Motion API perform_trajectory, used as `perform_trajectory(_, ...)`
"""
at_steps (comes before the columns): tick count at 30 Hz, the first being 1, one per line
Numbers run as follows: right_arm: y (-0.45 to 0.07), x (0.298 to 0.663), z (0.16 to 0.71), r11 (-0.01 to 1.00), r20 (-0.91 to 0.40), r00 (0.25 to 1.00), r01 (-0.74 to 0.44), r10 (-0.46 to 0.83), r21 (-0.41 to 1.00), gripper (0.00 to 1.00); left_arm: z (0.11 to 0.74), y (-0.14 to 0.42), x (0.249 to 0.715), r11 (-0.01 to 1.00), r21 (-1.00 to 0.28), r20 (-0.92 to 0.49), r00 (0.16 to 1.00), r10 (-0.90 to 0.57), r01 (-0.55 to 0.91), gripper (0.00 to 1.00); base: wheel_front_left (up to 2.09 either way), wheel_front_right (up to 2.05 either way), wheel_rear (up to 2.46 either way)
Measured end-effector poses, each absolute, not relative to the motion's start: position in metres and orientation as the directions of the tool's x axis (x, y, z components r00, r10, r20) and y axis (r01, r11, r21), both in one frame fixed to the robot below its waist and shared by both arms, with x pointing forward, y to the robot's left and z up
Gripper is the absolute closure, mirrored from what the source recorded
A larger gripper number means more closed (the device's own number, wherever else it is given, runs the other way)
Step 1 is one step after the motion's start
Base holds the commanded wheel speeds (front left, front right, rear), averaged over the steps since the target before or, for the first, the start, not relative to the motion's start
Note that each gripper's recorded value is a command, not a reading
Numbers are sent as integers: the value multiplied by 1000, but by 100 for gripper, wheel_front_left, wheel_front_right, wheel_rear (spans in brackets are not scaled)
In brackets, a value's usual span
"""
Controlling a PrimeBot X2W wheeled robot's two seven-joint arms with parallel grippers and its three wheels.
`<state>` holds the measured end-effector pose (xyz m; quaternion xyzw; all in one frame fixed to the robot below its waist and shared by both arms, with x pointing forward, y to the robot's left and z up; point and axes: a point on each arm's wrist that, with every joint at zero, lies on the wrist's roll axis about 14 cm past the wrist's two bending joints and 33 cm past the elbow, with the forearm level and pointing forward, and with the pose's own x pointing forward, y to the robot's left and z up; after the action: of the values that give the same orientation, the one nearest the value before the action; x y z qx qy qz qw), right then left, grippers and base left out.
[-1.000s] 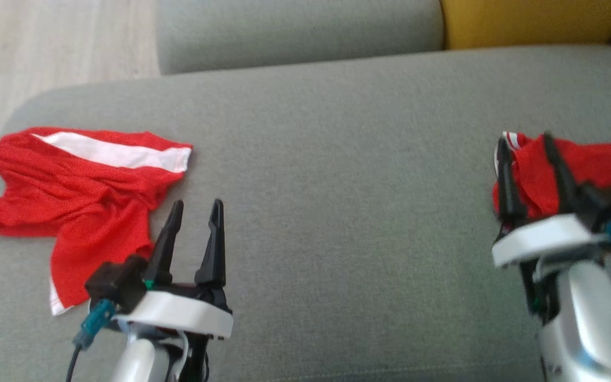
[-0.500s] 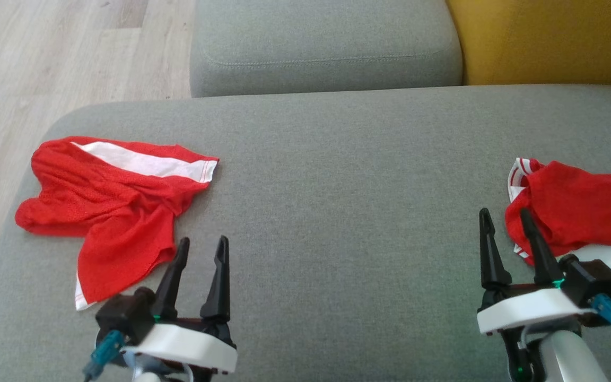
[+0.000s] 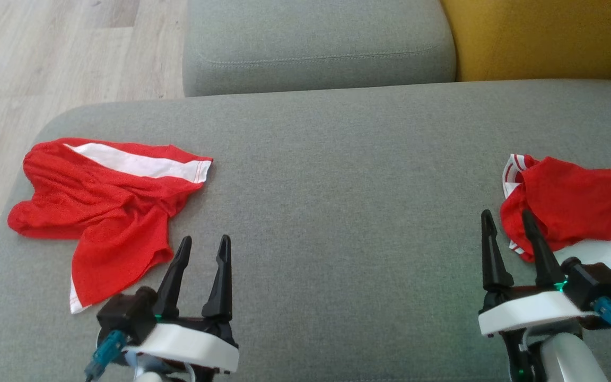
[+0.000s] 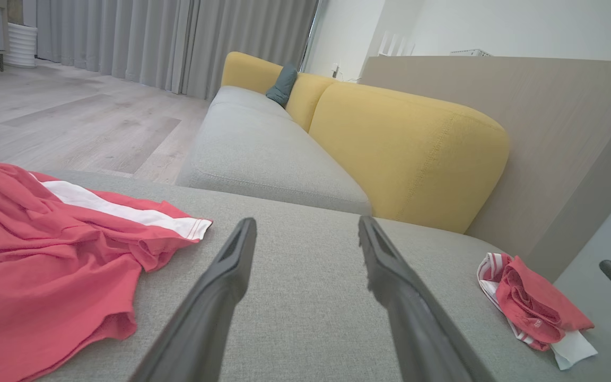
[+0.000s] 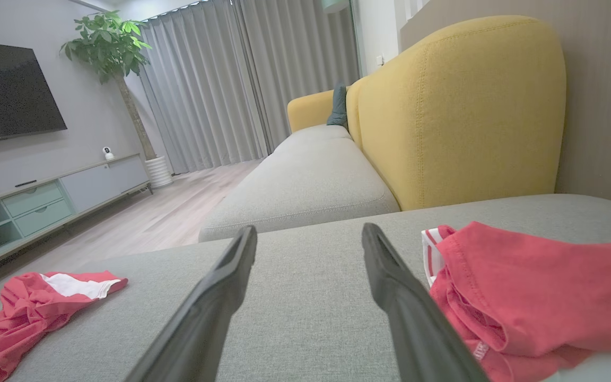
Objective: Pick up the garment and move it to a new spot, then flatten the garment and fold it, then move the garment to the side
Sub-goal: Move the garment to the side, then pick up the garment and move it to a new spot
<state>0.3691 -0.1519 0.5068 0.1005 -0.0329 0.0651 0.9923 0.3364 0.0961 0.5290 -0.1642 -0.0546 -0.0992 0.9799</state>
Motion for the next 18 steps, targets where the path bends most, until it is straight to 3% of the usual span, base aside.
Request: perform_trajectory(18,-150,369,506,967,76,989,-140,126,212,0,528,96,337,926,-311,135,975,-178,212,0,0,0,0)
